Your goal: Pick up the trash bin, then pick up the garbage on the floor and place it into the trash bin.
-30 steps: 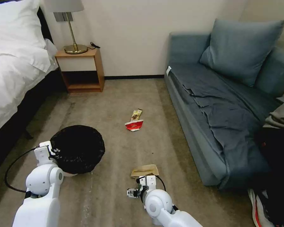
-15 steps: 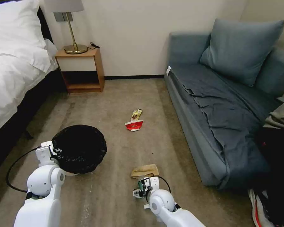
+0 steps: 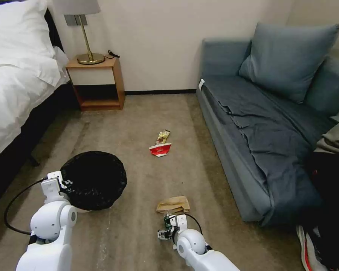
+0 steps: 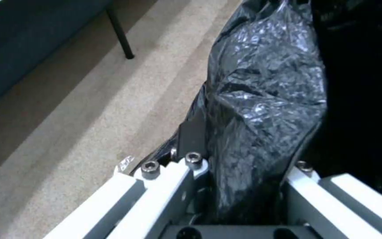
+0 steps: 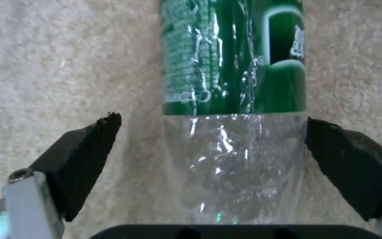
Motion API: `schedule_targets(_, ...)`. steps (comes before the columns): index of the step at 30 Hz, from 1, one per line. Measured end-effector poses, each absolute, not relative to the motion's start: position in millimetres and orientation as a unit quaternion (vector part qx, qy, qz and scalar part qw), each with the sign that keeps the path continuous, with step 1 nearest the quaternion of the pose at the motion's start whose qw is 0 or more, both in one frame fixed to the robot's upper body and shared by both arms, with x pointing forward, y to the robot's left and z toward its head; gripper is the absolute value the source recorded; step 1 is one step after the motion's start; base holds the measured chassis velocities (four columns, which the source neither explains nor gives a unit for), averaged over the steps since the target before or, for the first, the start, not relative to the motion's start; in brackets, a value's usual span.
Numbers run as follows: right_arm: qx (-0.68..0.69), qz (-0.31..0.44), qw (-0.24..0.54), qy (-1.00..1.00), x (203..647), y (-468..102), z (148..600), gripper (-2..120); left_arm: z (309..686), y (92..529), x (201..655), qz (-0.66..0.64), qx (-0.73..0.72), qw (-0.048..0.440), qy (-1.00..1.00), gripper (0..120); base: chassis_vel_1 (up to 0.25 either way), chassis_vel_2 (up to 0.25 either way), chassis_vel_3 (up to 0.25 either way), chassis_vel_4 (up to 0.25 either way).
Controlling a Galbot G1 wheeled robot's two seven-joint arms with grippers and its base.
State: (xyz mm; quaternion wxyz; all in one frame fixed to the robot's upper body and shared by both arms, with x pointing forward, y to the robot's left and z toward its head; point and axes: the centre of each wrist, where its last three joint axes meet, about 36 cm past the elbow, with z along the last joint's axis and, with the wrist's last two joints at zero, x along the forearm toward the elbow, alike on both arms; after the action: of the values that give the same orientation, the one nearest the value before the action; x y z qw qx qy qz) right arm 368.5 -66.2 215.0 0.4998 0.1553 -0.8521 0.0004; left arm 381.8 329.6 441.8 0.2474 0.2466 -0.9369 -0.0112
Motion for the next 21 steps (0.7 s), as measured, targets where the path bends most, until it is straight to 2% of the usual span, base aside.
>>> schedule_targets(1,0.155,0.000,0.500,-0.852,368.5,-66.2,215.0,98,441.8,329.6,381.8,-0.011,0.247,0.247,-0.937,2,0.000,0.000,0.000,0.000)
schedule_targets(4,0.156,0.001,0.491,-0.857,366.0,-67.2,209.0,86,442.1,329.0,379.4,-0.012,0.248,0.247,-0.937,2,0.000,0.000,0.000,0.000)
schedule_targets(5,0.156,0.001,0.491,-0.857,366.0,-67.2,209.0,86,442.1,329.0,379.4,-0.012,0.248,0.247,-0.937,2,0.000,0.000,0.000,0.000)
schedule_targets(6,0.155,0.001,0.489,-0.858,365.6,-68.3,207.7,79,442.2,328.7,378.5,-0.012,0.248,0.247,-0.937,2,0.000,0.000,0.000,0.000)
schedule_targets(8,0.154,0.001,0.489,-0.859,365.3,-68.7,207.1,76,442.2,328.6,378.1,-0.011,0.248,0.247,-0.937,2,0.000,0.000,0.000,0.000)
schedule_targets(9,0.153,0.001,0.488,-0.859,364.7,-69.1,206.2,68,442.2,328.6,377.6,-0.011,0.249,0.247,-0.936,2,0.000,0.000,0.000,0.000)
schedule_targets(10,0.153,0.001,0.488,-0.859,364.7,-69.1,206.2,68,442.2,328.6,377.6,-0.011,0.249,0.247,-0.936,2,0.000,0.000,0.000,0.000)
schedule_targets(13,0.152,0.000,0.488,-0.860,364.6,-72.2,205.2,52,440.7,328.1,375.8,-0.011,0.250,0.249,-0.936,2,0.000,0.000,0.000,0.000)
schedule_targets(21,0.151,0.003,0.486,-0.861,365.8,-74.8,205.0,36,438.3,327.5,374.7,-0.010,0.250,0.250,-0.935,2,0.000,0.000,0.000,0.000)
